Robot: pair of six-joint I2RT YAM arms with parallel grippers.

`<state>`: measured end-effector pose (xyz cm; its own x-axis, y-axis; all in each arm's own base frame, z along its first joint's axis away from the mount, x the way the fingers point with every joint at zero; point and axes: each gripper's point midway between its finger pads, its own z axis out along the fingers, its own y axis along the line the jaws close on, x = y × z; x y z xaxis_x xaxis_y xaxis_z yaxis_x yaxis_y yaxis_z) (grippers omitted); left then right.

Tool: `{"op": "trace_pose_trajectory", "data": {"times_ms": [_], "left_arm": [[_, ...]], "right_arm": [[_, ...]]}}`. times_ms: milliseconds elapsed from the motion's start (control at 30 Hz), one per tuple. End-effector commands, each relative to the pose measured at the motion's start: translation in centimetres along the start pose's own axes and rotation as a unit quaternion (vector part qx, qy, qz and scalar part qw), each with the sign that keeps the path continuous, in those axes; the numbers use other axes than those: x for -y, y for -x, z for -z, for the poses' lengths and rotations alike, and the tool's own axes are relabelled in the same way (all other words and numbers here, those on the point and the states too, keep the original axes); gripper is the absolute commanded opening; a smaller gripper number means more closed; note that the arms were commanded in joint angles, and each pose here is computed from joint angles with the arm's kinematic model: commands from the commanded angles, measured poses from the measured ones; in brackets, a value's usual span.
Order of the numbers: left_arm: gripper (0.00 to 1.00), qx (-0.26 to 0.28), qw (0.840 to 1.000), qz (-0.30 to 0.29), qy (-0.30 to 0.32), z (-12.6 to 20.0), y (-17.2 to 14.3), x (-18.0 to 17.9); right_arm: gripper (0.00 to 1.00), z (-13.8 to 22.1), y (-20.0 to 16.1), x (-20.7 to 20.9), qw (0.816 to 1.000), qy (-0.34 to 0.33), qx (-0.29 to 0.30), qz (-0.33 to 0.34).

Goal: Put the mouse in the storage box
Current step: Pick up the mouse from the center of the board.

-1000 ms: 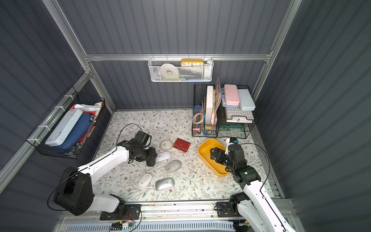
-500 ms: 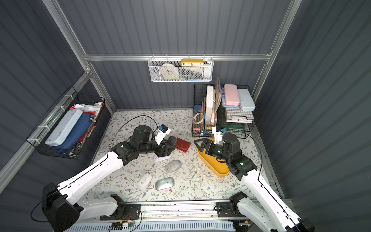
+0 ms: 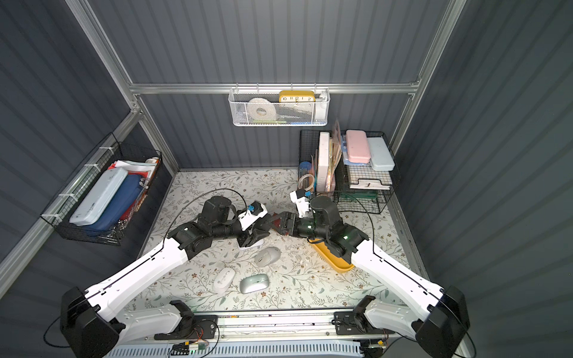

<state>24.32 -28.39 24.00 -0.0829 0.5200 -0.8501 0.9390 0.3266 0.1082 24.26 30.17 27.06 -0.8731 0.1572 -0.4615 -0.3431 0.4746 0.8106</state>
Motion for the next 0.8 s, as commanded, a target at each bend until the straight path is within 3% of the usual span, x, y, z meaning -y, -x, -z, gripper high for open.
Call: {"op": "trace_pose_trajectory", "data": {"times_ms": [0, 167, 633, 700, 767], "left_arm": [[0.44, 0.016, 1.0, -0.021, -0.017, 0.8, 0.7, 0.9], [0.43, 0.017, 0.999, -0.024, -0.023, 1.2, 0.7, 1.2], [0.44, 0.008, 0.999, -0.021, -0.029, 1.0, 0.3, 1.4], [0.45, 0.005, 0.999, -0.02, -0.027, 0.9, 0.2, 1.3], [0.5, 0.004, 1.0, -0.019, -0.025, 0.9, 0.1, 1.3]], "right_arm": [[0.8, -0.7, 0.4, -1.4, 1.0, 0.006, 0.002, 0.015], [0.75, -3.0, -0.3, -0.5, 1.0, -0.01, -0.022, 0.004], [0.49, -5.3, -1.1, -0.1, 0.998, -0.013, -0.057, -0.001], [0.43, -5.4, -1.2, -0.1, 0.998, -0.013, -0.059, -0.002], [0.29, -5.5, -1.2, -0.2, 0.998, -0.011, -0.058, 0.0]]}}
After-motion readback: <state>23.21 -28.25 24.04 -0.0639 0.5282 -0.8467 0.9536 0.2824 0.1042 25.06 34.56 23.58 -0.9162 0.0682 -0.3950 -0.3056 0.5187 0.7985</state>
